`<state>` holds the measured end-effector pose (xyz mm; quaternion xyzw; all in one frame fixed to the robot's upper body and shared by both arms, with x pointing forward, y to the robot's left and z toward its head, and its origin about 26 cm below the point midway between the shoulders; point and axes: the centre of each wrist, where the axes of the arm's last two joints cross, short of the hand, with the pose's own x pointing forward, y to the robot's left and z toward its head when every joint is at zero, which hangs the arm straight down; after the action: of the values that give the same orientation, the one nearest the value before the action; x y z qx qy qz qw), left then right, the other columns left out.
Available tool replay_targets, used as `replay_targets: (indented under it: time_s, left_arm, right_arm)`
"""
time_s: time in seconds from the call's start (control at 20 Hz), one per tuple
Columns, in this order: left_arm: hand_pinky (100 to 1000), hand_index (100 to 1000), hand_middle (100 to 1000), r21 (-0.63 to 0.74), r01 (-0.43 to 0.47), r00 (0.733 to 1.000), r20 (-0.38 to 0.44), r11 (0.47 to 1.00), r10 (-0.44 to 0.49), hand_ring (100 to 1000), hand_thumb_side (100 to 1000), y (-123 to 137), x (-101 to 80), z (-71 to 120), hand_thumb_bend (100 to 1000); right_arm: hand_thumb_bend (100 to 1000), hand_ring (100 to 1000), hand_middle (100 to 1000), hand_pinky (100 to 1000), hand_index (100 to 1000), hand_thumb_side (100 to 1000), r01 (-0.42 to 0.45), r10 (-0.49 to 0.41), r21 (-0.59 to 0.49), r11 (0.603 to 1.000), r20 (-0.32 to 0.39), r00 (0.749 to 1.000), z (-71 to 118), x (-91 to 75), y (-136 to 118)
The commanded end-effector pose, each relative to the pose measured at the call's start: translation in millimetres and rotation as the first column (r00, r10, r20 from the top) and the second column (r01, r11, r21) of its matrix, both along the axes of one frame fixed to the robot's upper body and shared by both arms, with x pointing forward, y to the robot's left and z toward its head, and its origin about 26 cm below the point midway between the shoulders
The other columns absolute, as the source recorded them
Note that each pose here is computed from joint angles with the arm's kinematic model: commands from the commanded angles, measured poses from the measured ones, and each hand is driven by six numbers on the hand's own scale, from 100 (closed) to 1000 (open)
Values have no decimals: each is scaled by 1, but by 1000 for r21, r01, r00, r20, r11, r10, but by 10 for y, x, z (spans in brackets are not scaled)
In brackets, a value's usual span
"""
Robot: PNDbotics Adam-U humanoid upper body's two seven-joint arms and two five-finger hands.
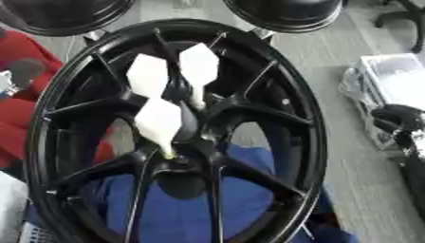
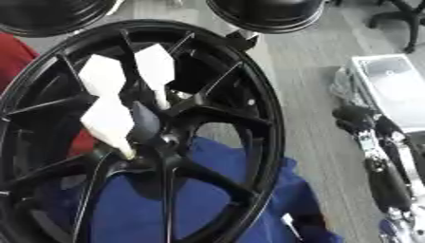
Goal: Pull the pin out of the wheel hub.
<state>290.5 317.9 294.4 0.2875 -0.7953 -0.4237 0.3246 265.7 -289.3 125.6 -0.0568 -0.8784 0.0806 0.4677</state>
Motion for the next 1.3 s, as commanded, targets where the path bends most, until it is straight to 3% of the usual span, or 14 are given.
replay_targets:
  time_s: [0.05, 0.4, 0.7, 1.05, 1.3]
  left_arm:
    - [707, 701, 625, 109, 5, 1000, -10, 994, -4, 755, 553, 8, -57, 114, 516]
    - [735, 723, 635, 299, 32, 997, -80, 954, -8, 753, 535, -55, -63, 162, 521]
    - [788, 794, 709, 475, 71, 988, -151, 877, 2, 792, 510, -193, -50, 272, 519]
    - [822, 839, 755, 598, 167, 969, -247, 784, -18, 832, 473, -497, -43, 541, 510]
    - [836, 841, 760, 656, 254, 947, -318, 711, -45, 800, 454, -715, 12, 787, 500]
  right_arm:
    - [100, 833, 695, 868, 752, 699, 2, -1, -35, 999, 12, 1000, 36, -15, -21]
    - [100, 834, 696, 868, 752, 710, -4, 4, -43, 999, -3, 1000, -7, -29, 20]
    - [100, 834, 696, 868, 752, 711, -8, 7, -53, 999, -13, 1000, -33, -39, 43]
    - [100, 835, 697, 868, 752, 722, -8, 6, -68, 998, -38, 999, -67, -61, 42]
    - [100, 834, 697, 868, 752, 715, -3, 0, -75, 997, -42, 999, -76, -77, 8]
